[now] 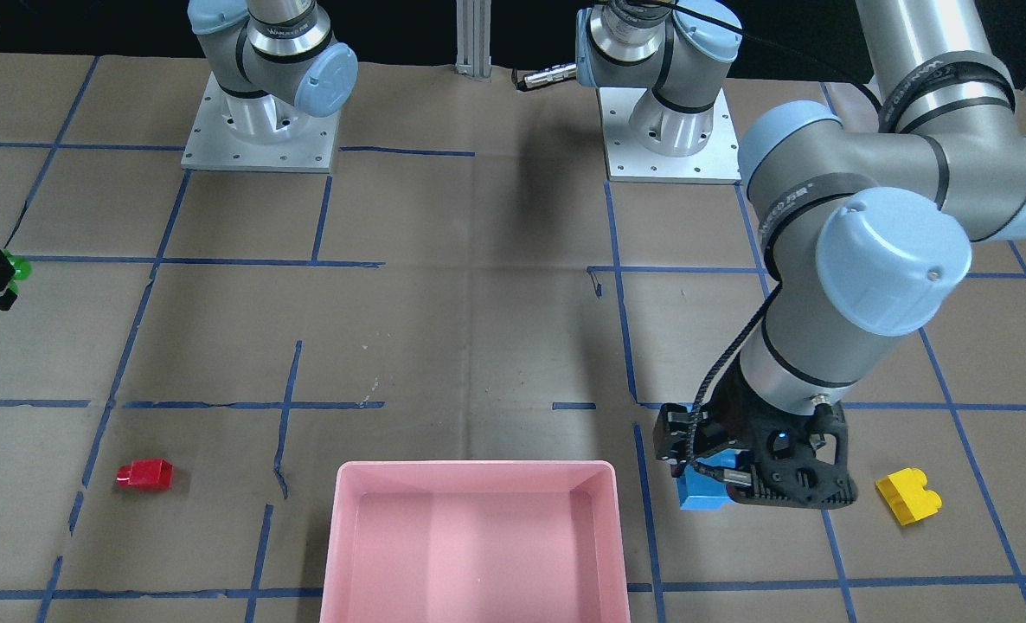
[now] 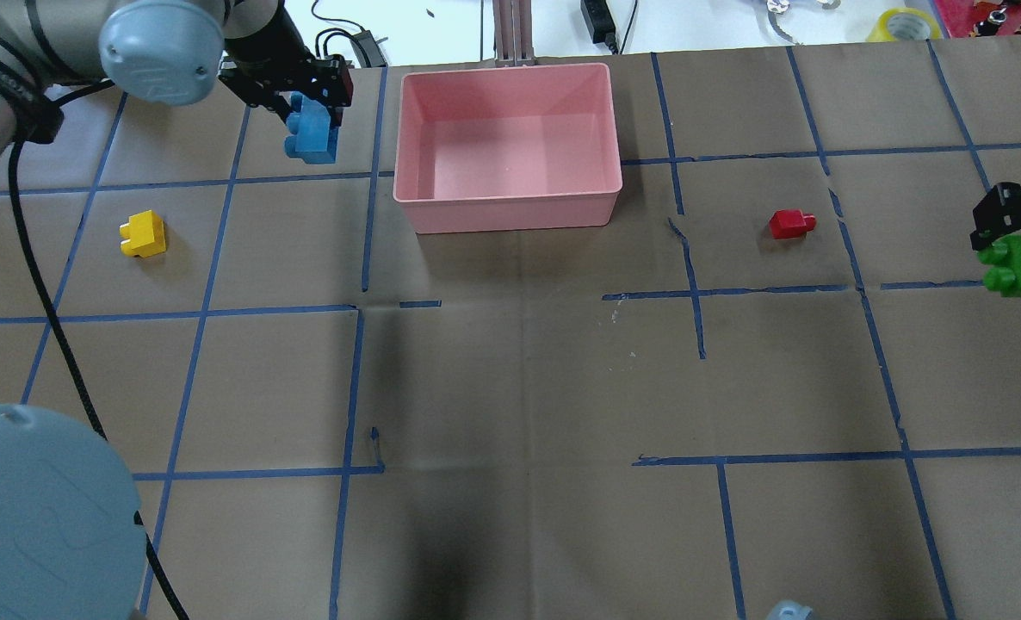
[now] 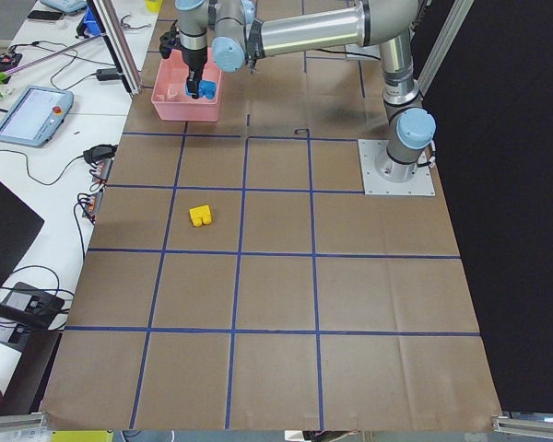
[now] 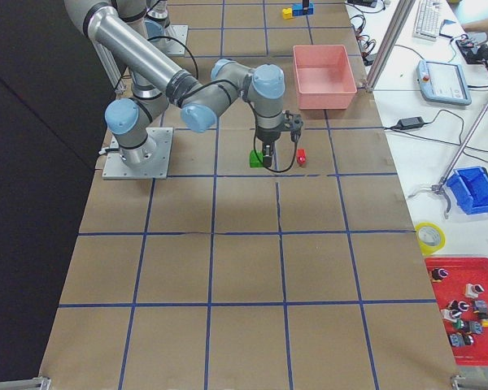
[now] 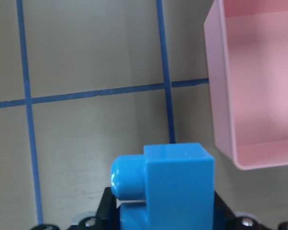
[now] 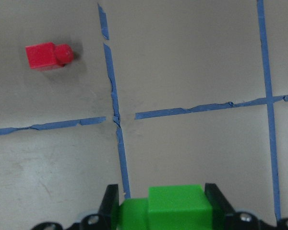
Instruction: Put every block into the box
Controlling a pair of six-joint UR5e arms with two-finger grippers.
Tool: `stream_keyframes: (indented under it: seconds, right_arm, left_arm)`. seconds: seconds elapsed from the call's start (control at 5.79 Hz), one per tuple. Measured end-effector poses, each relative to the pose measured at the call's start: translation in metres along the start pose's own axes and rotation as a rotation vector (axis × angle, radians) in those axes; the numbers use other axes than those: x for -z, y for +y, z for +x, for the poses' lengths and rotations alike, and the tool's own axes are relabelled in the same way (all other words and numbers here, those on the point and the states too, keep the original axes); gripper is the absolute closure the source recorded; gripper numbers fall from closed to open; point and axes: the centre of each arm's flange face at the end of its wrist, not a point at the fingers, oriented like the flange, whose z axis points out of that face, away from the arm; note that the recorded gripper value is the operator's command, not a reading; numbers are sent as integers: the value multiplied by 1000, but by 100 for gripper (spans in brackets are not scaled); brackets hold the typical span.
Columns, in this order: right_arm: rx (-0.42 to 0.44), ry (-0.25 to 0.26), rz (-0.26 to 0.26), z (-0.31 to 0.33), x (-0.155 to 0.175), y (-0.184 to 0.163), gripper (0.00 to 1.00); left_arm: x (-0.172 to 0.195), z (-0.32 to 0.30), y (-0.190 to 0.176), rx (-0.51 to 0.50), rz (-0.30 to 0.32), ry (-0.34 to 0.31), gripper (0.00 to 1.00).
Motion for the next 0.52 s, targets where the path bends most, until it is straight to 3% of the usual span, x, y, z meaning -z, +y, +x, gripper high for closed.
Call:
stream_keyframes:
  seconds: [0.35, 0.52]
  right_arm:
    - [-56, -73, 47, -25, 16, -13, 76]
    - [-80, -122, 67, -37, 17, -17, 76]
  left_arm:
    - [-22, 74, -18, 66, 1, 30, 68]
    - [-42, 100, -24, 79, -10, 45, 63]
